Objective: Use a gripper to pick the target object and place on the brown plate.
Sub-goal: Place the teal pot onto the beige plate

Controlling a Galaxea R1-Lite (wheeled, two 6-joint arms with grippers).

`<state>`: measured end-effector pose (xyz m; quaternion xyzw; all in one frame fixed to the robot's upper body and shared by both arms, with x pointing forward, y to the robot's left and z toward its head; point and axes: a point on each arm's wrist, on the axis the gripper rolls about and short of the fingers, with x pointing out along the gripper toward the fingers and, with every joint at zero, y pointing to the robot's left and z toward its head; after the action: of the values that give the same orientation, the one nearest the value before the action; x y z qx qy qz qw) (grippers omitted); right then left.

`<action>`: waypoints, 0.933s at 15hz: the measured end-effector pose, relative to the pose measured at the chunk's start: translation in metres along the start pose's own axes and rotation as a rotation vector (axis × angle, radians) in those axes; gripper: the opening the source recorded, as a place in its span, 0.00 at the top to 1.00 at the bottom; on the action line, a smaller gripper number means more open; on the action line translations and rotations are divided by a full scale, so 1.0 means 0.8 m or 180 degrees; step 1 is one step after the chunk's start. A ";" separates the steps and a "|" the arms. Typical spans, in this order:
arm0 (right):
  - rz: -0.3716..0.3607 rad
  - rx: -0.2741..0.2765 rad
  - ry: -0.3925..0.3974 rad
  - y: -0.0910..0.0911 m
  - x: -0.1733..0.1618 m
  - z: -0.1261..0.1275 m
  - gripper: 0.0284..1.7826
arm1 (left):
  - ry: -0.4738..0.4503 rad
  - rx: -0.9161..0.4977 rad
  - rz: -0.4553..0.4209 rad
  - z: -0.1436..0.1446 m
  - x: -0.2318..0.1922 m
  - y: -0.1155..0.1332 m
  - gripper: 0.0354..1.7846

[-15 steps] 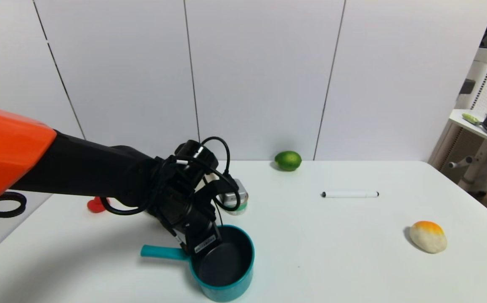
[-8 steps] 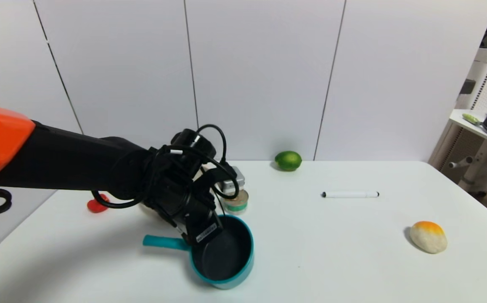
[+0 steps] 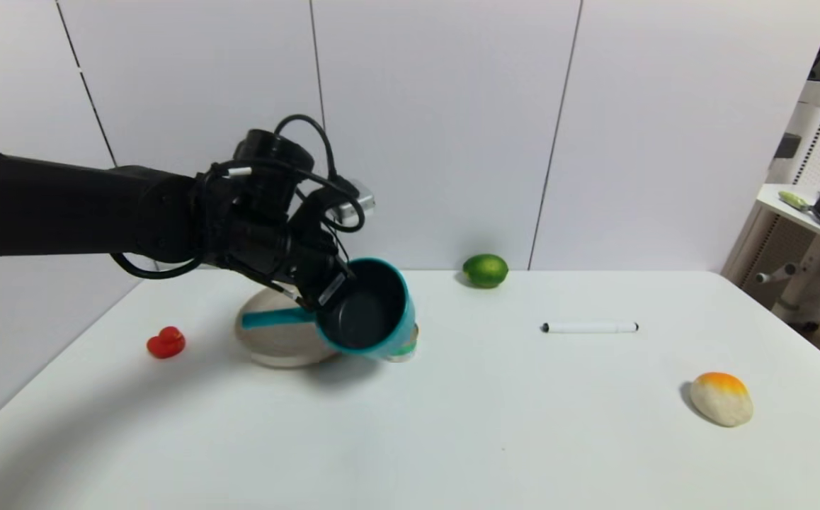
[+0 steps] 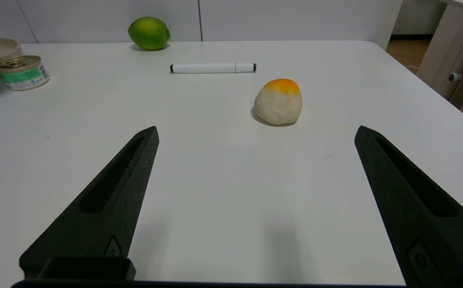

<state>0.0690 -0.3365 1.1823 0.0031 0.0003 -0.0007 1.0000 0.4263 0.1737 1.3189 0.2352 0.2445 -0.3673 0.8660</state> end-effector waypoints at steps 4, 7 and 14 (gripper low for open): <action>-0.0003 0.0000 -0.0002 0.000 0.000 0.000 0.05 | -0.0058 -0.0153 0.0353 -0.020 0.006 0.055 0.94; -0.0001 -0.0001 -0.0002 0.000 0.000 0.000 0.05 | -0.0036 -0.0162 0.0535 -0.042 0.018 0.087 0.94; -0.0003 -0.0001 -0.0001 0.000 0.000 0.000 0.05 | 0.0078 -0.0282 0.0624 -0.083 0.047 0.110 0.78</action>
<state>0.0690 -0.3365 1.1823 0.0029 0.0002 -0.0012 1.0000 0.4989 0.2474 1.2655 0.2239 0.2469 -0.2667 0.9043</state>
